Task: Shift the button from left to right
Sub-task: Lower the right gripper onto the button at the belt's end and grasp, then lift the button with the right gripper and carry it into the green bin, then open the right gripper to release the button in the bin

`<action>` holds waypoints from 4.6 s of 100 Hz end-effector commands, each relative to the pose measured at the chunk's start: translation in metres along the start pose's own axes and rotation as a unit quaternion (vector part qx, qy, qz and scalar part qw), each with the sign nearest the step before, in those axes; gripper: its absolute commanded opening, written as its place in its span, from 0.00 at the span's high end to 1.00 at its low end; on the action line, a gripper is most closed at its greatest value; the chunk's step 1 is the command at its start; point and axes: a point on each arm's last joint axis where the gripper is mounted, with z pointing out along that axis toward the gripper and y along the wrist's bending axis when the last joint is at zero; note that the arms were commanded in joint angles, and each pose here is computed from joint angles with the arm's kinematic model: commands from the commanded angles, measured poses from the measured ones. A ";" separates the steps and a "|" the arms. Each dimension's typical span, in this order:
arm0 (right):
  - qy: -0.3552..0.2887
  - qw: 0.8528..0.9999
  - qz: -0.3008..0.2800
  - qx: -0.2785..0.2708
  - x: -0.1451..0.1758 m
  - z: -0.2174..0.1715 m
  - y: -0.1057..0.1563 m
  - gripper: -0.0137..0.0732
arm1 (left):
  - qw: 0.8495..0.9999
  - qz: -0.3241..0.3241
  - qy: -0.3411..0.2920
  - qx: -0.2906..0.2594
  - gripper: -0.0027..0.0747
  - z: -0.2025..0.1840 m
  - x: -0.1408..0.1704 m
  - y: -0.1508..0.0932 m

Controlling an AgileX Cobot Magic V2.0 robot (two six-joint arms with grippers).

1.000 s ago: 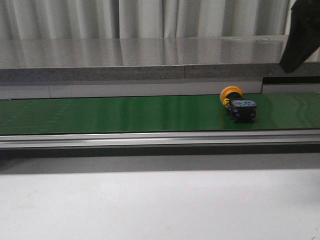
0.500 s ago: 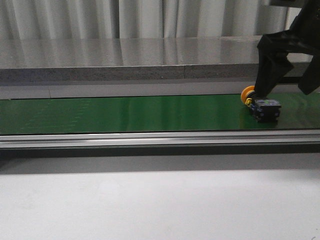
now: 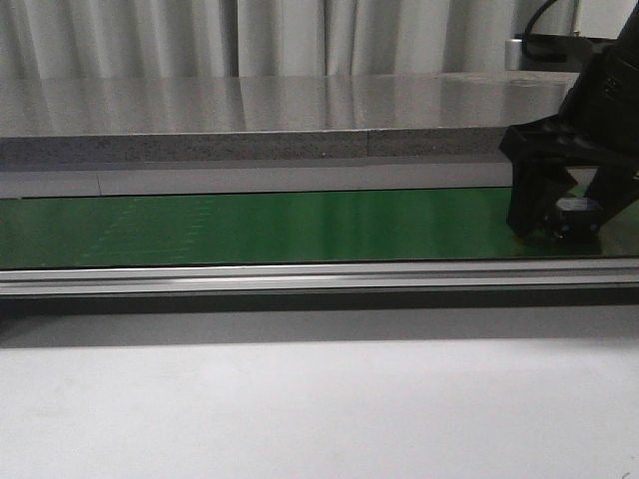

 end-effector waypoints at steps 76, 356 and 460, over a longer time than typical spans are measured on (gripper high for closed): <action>-0.082 0.994 -0.021 0.076 -0.030 -0.094 -0.065 0.57 | 0.999 -0.004 -0.046 -0.004 0.99 -0.001 -0.016 0.001; -0.145 0.979 0.044 0.138 0.000 -0.073 -0.205 0.31 | 0.999 -0.004 -0.046 -0.004 0.99 -0.001 -0.016 0.001; -0.273 0.957 -0.045 0.090 -0.028 -0.127 -0.012 0.31 | 0.999 -0.004 -0.046 -0.004 0.99 -0.001 -0.016 0.001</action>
